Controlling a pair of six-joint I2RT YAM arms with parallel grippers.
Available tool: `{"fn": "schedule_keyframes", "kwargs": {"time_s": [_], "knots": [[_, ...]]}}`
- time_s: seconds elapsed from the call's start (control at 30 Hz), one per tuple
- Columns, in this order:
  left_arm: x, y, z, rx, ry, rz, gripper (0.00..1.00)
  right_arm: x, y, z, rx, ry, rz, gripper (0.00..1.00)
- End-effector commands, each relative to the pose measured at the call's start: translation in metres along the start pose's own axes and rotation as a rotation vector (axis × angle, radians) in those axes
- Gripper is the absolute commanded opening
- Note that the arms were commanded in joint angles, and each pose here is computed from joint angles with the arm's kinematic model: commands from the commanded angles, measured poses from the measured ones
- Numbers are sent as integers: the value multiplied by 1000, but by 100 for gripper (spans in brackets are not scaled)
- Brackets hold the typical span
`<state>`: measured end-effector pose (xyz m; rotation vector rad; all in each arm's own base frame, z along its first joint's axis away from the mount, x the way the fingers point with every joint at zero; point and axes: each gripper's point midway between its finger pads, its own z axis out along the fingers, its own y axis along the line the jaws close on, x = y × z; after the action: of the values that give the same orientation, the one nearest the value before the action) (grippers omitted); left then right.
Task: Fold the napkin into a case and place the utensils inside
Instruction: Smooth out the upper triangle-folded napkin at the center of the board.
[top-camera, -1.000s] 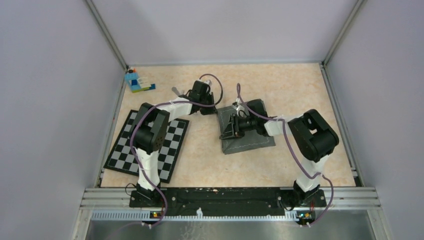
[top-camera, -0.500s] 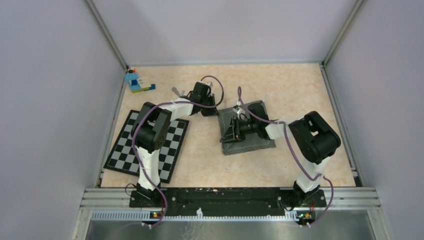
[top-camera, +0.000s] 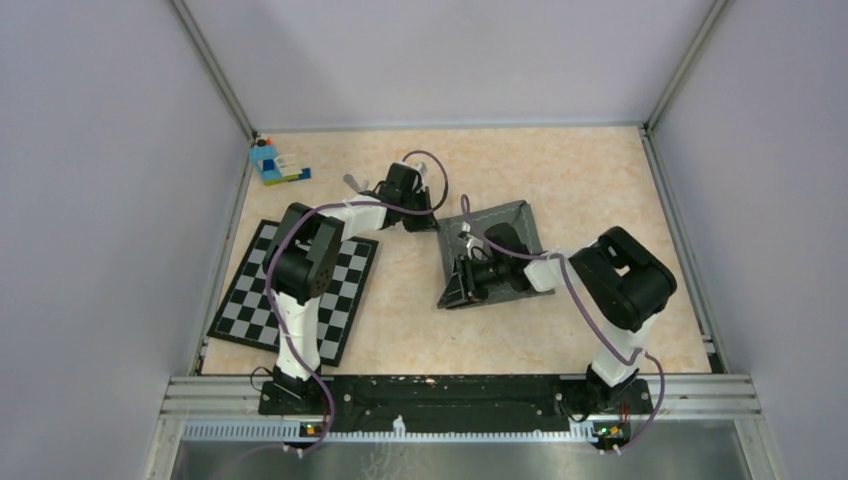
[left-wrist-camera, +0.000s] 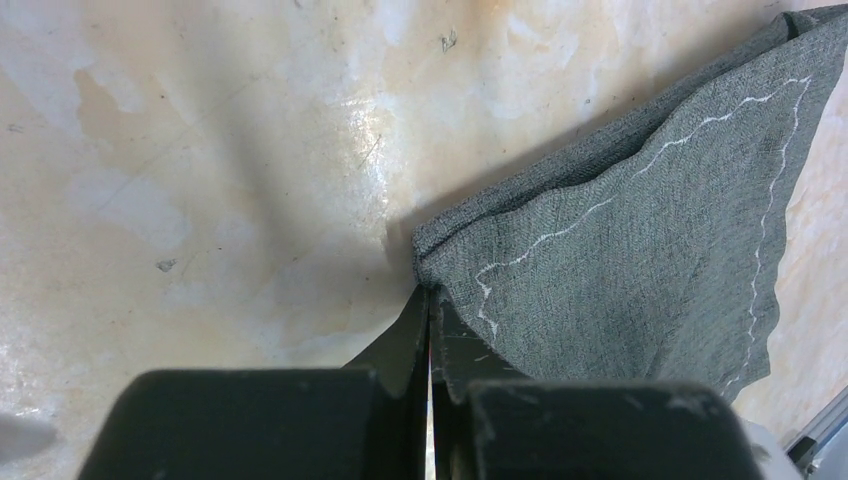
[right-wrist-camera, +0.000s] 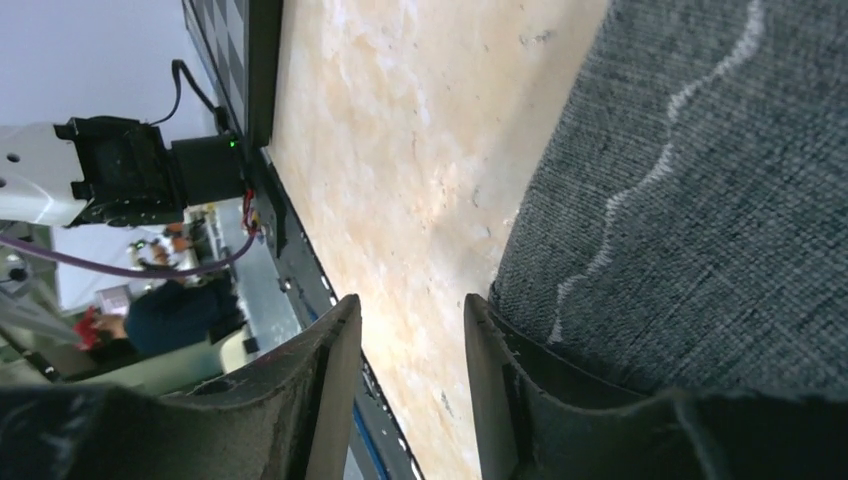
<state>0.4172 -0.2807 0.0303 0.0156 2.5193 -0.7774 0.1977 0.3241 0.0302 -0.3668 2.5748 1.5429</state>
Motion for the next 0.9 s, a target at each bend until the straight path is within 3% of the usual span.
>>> {"fn": "schedule_keyframes", "kwargs": {"time_s": [0.0, 0.1, 0.27, 0.33, 0.47, 0.63, 0.73, 0.87], "knots": [[-1, 4, 7, -3, 9, 25, 0, -32, 35, -18, 45, -65, -174, 45], [2, 0, 7, 22, 29, 23, 1, -41, 57, -35, 88, -87, -253, 54], [-4, -14, -7, 63, 18, 40, 29, -35, 46, -64, 403, -125, -408, 70], [-13, -24, -16, 92, 6, 48, 42, -34, 41, -76, 547, -137, -444, 72], [-32, -40, -49, 123, -13, 53, 53, -35, 39, -89, 816, -171, -421, 74], [-56, -32, -115, 140, -102, 26, 65, -25, 46, -71, 986, -167, -424, 63], [-60, -20, -158, 157, -167, 1, 68, -22, 40, -55, 1014, -135, -401, 44], [-53, -6, -203, 157, -232, -1, 69, -26, 32, -43, 1051, -111, -402, 42]]}}
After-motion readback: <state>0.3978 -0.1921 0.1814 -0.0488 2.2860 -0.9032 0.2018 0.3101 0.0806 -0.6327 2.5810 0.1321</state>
